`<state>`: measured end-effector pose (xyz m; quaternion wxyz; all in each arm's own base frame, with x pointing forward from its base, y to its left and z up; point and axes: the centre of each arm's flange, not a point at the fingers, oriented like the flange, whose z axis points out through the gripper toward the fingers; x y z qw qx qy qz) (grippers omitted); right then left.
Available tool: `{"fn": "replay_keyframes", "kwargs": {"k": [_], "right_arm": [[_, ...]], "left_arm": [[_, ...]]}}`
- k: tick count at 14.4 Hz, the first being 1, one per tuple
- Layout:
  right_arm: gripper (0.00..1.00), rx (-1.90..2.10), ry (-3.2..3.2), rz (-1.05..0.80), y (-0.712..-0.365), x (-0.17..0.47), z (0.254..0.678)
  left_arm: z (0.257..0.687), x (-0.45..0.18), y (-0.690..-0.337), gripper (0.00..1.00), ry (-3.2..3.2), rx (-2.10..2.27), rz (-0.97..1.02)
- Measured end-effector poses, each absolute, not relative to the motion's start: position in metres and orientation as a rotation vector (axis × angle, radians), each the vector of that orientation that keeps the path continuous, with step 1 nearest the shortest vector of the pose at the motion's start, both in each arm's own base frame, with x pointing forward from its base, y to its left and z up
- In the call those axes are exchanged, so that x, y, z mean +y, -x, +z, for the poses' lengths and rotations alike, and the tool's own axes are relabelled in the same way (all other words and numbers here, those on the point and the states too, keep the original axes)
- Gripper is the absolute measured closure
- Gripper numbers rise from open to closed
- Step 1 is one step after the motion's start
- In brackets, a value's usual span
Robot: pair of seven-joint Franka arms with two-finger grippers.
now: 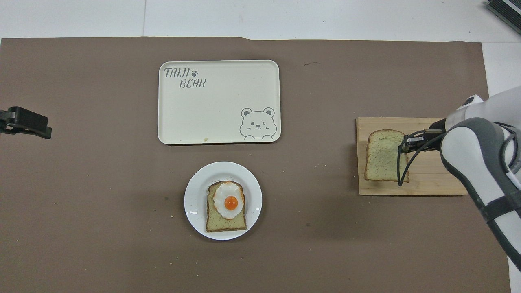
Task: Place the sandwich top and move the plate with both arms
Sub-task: 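Grasp the bread slice with the right gripper and lift it, then carry the bread slice with the right gripper over the egg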
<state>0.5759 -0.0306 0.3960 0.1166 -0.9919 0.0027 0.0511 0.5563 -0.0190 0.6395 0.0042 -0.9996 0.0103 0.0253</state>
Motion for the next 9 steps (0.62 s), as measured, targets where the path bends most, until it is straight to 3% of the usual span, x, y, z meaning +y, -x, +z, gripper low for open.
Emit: {"fn": "replay_keyframes", "kwargs": {"k": [3, 9], "right_arm": [[0.89, -0.091, 2.895, 0.163, -0.58, 0.002, 0.424], [0.89, -0.065, 2.88, 0.215, -0.574, 0.095, 0.429]], "left_arm": [[0.64, -0.019, -0.556, 0.0, 3.132, 0.032, 0.079], [0.64, -0.019, -0.556, 0.0, 3.132, 0.032, 0.079]]}}
